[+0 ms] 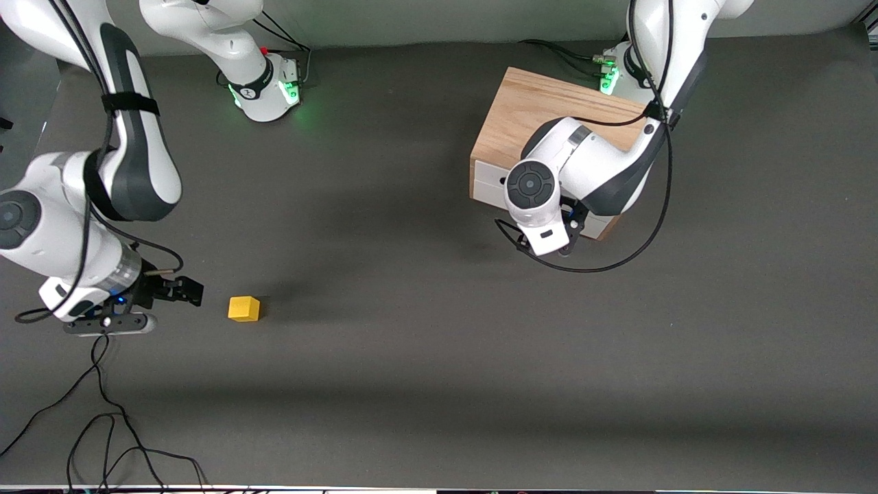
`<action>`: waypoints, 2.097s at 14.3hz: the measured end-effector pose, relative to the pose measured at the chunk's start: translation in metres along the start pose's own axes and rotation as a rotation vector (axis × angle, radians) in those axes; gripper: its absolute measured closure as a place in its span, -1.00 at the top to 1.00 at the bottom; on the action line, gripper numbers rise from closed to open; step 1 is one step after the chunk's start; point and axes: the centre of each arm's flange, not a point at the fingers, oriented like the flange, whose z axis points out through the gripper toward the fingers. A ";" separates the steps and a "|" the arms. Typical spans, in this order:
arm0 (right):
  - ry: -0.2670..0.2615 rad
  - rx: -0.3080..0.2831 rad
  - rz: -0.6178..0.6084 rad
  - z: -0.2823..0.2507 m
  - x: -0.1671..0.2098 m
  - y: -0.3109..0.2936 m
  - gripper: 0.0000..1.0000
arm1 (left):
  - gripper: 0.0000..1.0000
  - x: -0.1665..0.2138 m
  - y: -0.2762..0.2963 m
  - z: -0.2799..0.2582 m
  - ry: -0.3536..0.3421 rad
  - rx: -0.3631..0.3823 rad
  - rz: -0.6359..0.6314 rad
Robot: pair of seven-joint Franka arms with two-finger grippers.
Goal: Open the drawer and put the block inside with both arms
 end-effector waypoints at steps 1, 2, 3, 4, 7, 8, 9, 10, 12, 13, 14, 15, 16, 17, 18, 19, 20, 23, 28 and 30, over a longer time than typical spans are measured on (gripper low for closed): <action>0.008 0.002 0.003 0.018 0.004 -0.002 1.00 | 1.00 0.000 0.004 -0.001 0.000 -0.007 0.001; 0.011 0.010 0.011 0.037 0.007 -0.005 1.00 | 1.00 0.001 0.010 -0.003 -0.003 -0.015 0.000; 0.013 0.018 0.018 0.055 0.009 -0.009 1.00 | 1.00 0.001 0.017 -0.006 -0.007 -0.025 -0.002; 0.015 0.022 0.019 0.068 0.010 -0.013 1.00 | 1.00 0.002 0.023 -0.009 -0.012 -0.037 -0.003; 0.008 0.018 0.004 0.096 0.011 -0.026 1.00 | 1.00 0.006 0.043 -0.017 -0.011 -0.073 -0.004; 0.000 0.017 0.000 0.101 0.010 -0.028 1.00 | 1.00 0.007 0.049 -0.019 -0.012 -0.087 -0.005; -0.007 0.015 -0.001 0.106 0.009 -0.029 1.00 | 1.00 0.008 0.055 -0.020 -0.017 -0.101 -0.007; -0.014 0.014 -0.001 0.110 0.008 -0.029 1.00 | 1.00 0.008 0.059 -0.020 -0.022 -0.109 -0.008; -0.025 0.013 -0.001 0.116 0.006 -0.029 1.00 | 1.00 0.008 0.062 -0.023 -0.028 -0.136 -0.007; -0.029 0.012 0.000 0.119 0.005 -0.029 1.00 | 1.00 0.009 0.065 -0.025 -0.030 -0.163 -0.008; -0.033 0.012 0.001 0.121 0.004 -0.028 1.00 | 1.00 0.010 0.068 -0.028 -0.034 -0.190 -0.011; -0.038 0.012 0.002 0.123 0.003 -0.027 1.00 | 1.00 0.012 0.072 -0.032 -0.040 -0.216 -0.014; -0.043 0.017 0.007 0.126 0.001 -0.026 1.00 | 1.00 0.014 0.077 -0.035 -0.046 -0.238 -0.017; -0.048 0.029 0.013 0.129 -0.001 -0.026 1.00 | 1.00 0.014 0.082 -0.036 -0.049 -0.256 -0.018; -0.052 0.049 0.014 0.133 -0.003 -0.026 1.00 | 1.00 0.015 0.084 -0.036 -0.048 -0.264 -0.016; -0.052 0.071 0.012 0.138 -0.005 -0.025 1.00 | 1.00 0.015 0.085 -0.035 -0.046 -0.267 -0.015; -0.055 0.087 0.010 0.142 -0.007 -0.023 1.00 | 1.00 0.015 0.085 -0.035 -0.044 -0.270 -0.014; -0.069 0.092 0.014 0.156 -0.011 -0.018 1.00 | 1.00 0.016 0.092 -0.043 -0.052 -0.343 -0.011; -0.088 0.086 0.015 0.172 -0.016 -0.018 1.00 | 1.00 0.032 0.106 -0.071 -0.058 -0.481 -0.029; -0.096 0.085 0.016 0.176 -0.019 -0.018 1.00 | 1.00 0.040 0.110 -0.091 -0.036 -0.525 -0.029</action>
